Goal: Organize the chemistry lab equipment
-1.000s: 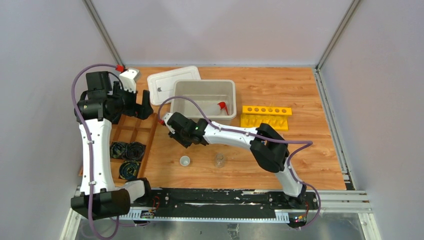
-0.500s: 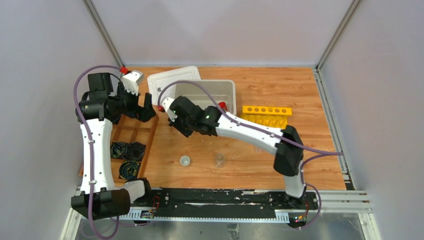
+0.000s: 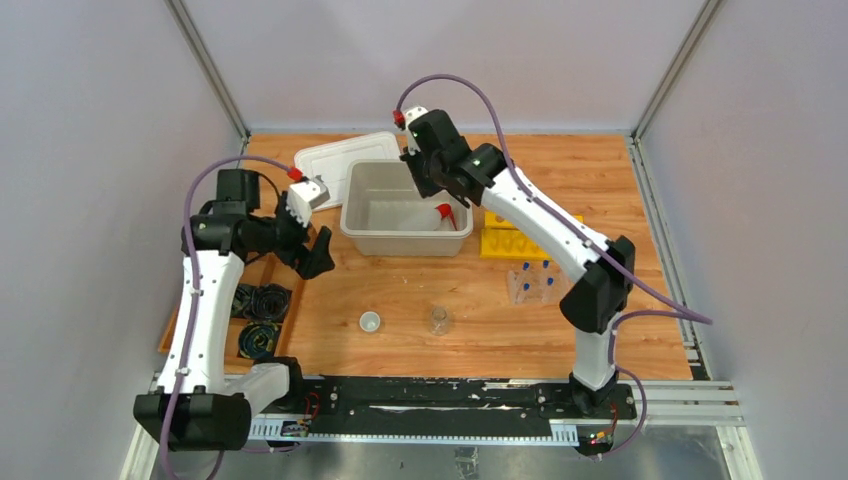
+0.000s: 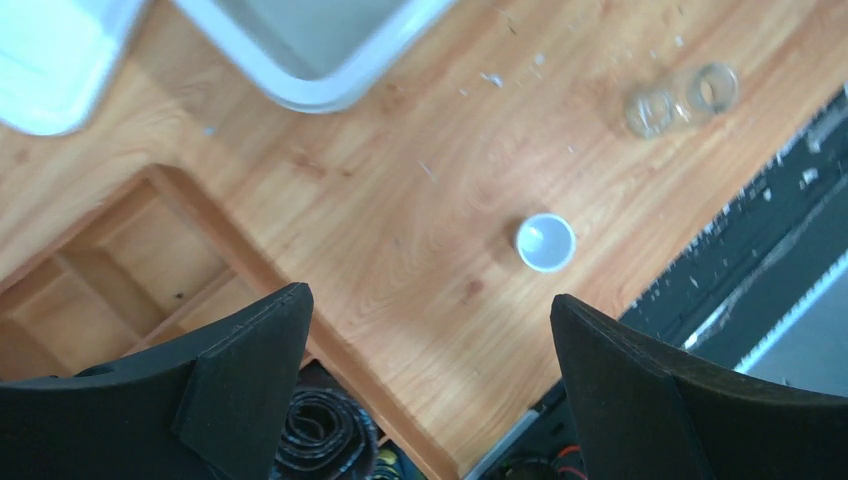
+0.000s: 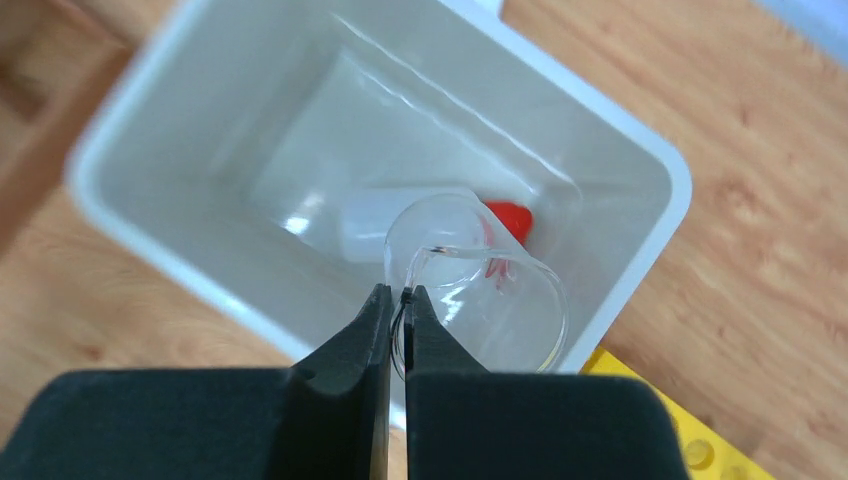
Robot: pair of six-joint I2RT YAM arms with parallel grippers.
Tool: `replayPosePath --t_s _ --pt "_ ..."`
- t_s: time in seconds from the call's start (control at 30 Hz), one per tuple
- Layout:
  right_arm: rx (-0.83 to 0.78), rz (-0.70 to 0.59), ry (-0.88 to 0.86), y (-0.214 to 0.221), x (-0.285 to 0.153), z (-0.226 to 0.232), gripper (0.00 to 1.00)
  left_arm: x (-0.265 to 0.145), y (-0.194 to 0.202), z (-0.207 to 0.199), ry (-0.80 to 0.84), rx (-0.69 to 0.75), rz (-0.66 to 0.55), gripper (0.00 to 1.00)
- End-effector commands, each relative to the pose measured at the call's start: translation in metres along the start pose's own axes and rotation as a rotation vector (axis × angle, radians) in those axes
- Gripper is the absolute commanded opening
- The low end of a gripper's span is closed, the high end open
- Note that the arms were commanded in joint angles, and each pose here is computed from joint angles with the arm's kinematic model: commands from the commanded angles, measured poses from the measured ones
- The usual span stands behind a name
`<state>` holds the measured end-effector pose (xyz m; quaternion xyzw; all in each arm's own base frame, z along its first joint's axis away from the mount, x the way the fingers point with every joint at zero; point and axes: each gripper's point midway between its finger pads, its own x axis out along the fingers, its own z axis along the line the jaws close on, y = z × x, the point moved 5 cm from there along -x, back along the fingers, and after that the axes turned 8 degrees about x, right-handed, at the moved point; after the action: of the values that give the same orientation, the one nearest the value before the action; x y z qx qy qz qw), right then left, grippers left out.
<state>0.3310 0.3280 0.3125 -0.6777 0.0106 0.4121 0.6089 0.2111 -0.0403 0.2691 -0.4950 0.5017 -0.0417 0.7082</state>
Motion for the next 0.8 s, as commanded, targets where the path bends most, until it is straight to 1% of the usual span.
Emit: replayPosePath --t_s 0.0,0.17,0.3,0.57,0.7,0.77 --pt "0.053 0.165 0.104 0.036 0.029 -0.024 0.0 0.013 0.02 -0.014 0.063 0.097 0.069 0.95" --pt "0.046 0.239 0.152 0.057 0.058 -0.032 0.0 0.031 0.042 -0.026 0.144 0.195 0.14 0.98" --pt "0.048 0.299 0.18 0.076 0.075 -0.035 0.0 0.043 0.057 -0.032 0.198 0.236 0.195 0.99" --pt "0.086 0.382 0.207 0.105 0.101 -0.044 0.0 0.064 0.063 -0.034 0.247 0.273 0.239 1.0" --pt "0.1 0.416 0.198 0.115 0.11 -0.045 0.0 0.083 0.063 -0.036 0.223 0.278 0.258 1.0" --pt "0.105 0.429 0.196 0.118 0.112 -0.045 0.0 0.094 0.065 -0.038 0.218 0.315 0.277 1.0"
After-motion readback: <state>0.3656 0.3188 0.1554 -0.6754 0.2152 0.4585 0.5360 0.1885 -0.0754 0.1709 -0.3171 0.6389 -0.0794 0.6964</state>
